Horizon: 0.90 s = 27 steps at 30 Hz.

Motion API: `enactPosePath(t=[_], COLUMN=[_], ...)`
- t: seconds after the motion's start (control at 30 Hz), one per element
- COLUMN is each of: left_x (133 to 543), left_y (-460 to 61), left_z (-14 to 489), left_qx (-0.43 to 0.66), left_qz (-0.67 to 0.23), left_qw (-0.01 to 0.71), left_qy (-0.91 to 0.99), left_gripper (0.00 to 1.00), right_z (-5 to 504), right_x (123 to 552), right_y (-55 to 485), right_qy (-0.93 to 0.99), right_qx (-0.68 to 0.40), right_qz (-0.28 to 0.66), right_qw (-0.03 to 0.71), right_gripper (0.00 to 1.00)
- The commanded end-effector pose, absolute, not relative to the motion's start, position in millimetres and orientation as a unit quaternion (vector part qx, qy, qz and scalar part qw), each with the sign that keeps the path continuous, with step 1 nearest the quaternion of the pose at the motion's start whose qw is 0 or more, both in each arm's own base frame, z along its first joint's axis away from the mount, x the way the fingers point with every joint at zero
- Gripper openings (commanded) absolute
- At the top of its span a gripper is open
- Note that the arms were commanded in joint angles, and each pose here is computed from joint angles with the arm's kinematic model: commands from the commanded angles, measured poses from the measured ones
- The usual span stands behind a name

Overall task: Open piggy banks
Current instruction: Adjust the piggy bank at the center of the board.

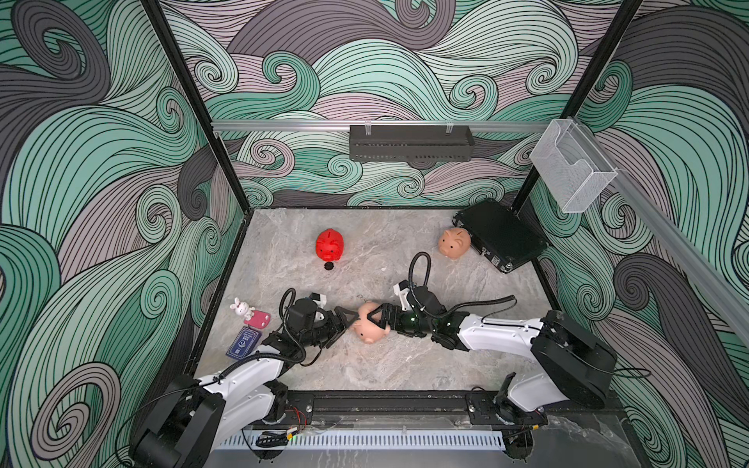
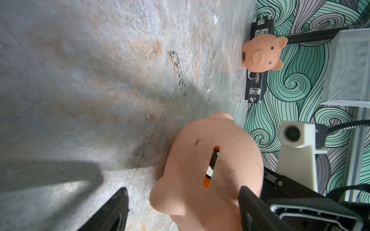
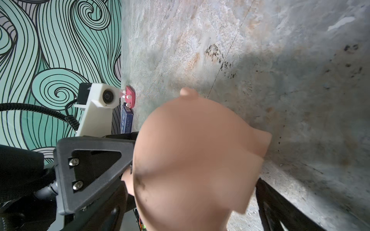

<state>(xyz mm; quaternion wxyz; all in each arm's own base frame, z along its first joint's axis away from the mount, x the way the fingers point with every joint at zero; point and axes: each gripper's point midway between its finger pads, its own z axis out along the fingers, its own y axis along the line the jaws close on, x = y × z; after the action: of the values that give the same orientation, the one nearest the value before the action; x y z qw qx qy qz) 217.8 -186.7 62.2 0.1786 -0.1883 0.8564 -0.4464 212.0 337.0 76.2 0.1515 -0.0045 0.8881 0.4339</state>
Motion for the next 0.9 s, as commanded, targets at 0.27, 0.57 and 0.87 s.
enactPosePath(t=[0.27,0.57,0.87], left_x=[228,223,220], left_y=[-196,-200,-216], left_z=[83,95,96], left_qx=[-0.165,-0.137,-0.104], left_qz=[-0.461,-0.483,-0.504], left_qw=[0.198,0.211,0.194], left_qy=[0.849,0.838,0.835], left_gripper=[0.83,0.98,0.99], right_z=[34,10,-4], right_x=[214,210,207], right_y=[324,310,306], right_qy=[0.89,0.895,0.895], right_qx=[0.05,0.084,0.102], right_qz=[0.441,0.427,0.426], right_qw=[0.108,0.098,0.086], right_gripper=[0.93,0.91,0.9])
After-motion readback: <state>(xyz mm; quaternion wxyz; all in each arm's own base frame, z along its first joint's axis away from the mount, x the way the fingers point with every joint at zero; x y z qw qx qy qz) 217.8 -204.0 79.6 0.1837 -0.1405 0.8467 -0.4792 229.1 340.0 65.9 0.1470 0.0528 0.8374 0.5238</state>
